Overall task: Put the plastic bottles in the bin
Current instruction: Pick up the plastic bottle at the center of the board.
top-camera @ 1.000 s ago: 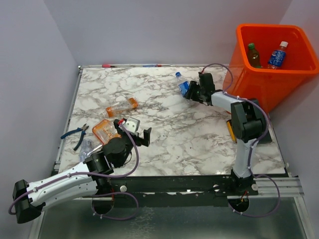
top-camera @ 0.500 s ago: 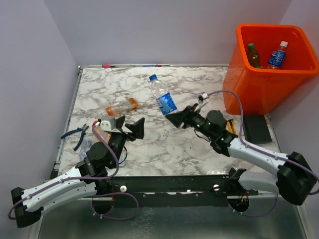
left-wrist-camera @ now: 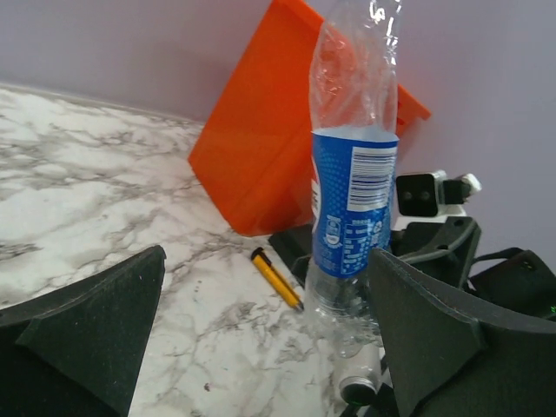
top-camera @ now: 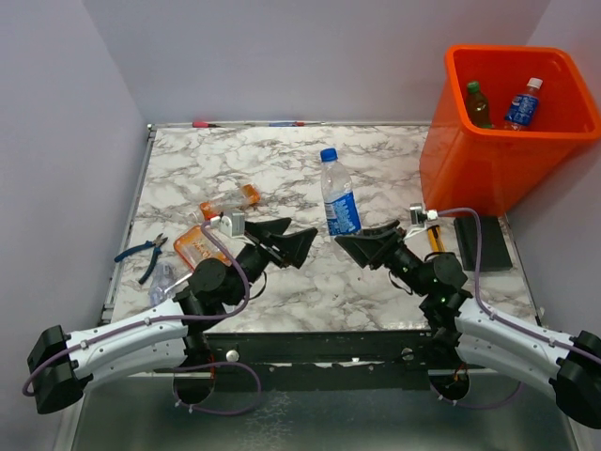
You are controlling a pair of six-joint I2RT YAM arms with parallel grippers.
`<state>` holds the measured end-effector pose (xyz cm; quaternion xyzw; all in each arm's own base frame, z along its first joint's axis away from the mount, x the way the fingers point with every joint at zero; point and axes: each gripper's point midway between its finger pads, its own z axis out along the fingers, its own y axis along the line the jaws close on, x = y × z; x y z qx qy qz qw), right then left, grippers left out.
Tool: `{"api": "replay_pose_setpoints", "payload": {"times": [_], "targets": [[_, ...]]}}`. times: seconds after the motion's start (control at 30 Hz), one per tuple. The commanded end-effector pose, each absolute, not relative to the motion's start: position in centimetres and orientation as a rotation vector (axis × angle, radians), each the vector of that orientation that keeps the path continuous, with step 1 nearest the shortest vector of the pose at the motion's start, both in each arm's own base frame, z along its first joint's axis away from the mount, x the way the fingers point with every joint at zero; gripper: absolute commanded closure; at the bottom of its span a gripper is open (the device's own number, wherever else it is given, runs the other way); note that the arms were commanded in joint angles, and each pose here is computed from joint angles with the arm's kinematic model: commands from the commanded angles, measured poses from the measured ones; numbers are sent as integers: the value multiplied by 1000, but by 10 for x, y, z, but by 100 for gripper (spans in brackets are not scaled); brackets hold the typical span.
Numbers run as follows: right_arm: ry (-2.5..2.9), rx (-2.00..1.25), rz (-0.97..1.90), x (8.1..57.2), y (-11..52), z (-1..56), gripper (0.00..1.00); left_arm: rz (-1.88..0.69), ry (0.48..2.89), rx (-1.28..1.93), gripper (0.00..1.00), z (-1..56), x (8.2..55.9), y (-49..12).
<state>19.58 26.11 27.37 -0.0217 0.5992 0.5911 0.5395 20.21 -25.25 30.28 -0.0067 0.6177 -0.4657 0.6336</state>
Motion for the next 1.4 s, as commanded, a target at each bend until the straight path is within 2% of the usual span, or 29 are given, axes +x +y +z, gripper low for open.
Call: {"api": "replay_pose_setpoints", "payload": {"times": [0.0,0.4,0.83,0.93,1.0,1.03,1.1,1.2,1.23,1.27,1.37], "targets": [[1349,-64,1462,188,261,286,68,-1280,1275,81,1,346,179,-275],[1339,-212,1465,177,274,284,68,-1304,1343,183,1,344,187,-314],[1368,-324,1438,169,280,274,67,-1323,1418,204,24,326,198,-334],[1383,-323,1432,169,280,269,66,-1325,1394,218,37,326,196,-333],[1393,-321,1430,170,280,266,63,-1325,1385,228,51,327,196,-333],[1396,-322,1434,170,281,266,60,-1323,1384,233,57,326,195,-333],[1411,-331,1443,169,284,265,44,-1317,1382,238,65,326,195,-333],[1480,-334,1438,170,287,262,16,-1289,1375,235,71,325,197,-328],[1513,-332,1423,171,287,260,12,-1274,1372,232,73,325,197,-325],[1544,-338,1399,172,286,257,3,-1249,1376,226,74,325,200,-321],[1664,-391,1296,172,280,248,1,-1128,1425,253,78,326,208,-310]]}}
